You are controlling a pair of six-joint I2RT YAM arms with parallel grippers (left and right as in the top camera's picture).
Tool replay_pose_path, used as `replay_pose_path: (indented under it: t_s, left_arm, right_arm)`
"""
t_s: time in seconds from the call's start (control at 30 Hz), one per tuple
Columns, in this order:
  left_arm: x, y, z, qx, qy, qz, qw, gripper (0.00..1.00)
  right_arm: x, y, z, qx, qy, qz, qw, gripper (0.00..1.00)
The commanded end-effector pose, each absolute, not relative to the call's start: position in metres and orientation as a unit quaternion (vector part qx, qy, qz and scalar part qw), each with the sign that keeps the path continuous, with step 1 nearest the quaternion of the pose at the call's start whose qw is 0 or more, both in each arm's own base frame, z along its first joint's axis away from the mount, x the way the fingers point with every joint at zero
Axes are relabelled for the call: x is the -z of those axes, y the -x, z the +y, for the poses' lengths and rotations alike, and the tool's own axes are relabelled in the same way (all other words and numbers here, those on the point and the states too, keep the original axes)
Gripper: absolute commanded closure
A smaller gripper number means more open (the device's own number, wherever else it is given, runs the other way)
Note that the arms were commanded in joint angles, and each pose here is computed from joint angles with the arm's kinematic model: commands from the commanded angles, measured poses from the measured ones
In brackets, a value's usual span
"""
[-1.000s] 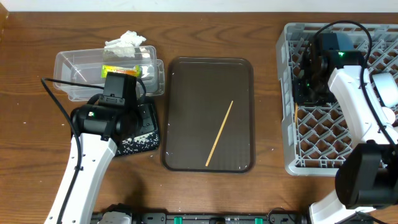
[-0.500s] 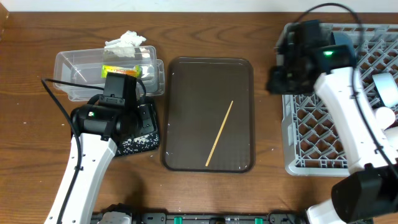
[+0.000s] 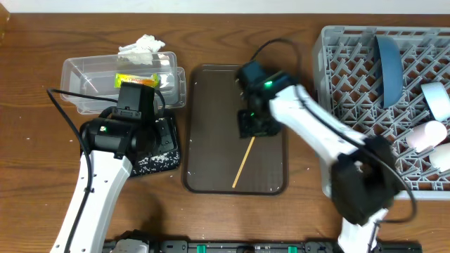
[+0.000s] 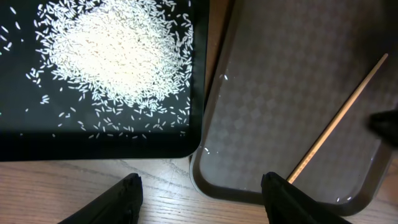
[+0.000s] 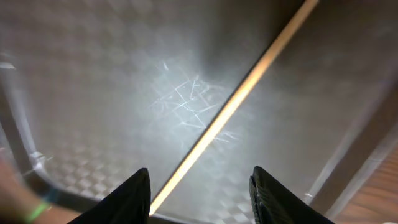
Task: Sort waste into correct bins and load items into the dishwasher rack
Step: 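Return the right gripper to the tray and grasp the second chopstick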
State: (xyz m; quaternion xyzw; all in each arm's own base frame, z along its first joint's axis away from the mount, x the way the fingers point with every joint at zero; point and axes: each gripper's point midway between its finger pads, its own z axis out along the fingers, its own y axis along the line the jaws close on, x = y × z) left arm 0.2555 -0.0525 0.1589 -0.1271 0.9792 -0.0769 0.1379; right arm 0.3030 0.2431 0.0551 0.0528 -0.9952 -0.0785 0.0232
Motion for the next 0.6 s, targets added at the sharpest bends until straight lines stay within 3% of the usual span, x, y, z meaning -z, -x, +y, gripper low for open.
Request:
replay_pose_path:
  t_s: [0.0, 0.3, 0.47, 0.57]
  left_arm:
    - [-0.158, -0.254, -0.049, 0.068, 0.130, 0.980, 0.135, 0.36]
    - [-0.158, -0.254, -0.049, 0.069, 0.129, 0.980, 0.135, 0.36]
    - [-0.158, -0.254, -0.049, 0.069, 0.129, 0.980, 0.135, 0.36]
    - [-0.158, -0.254, -0.049, 0.068, 0.129, 0.980, 0.134, 0.36]
  right_arm:
    - [-0.022, -0.287, 0.248, 0.044, -0.018, -0.997, 0.062, 0.50]
    - [0.020, -0.281, 0.246, 0.012, -0.007, -0.996, 0.093, 0.55]
    - [0.022, -0.283, 0.243, 0.006, -0.006, -0.996, 0.090, 0.80]
    - [0.022, -0.285, 0.239, 0.000, -0.004, -0.996, 0.087, 0.90]
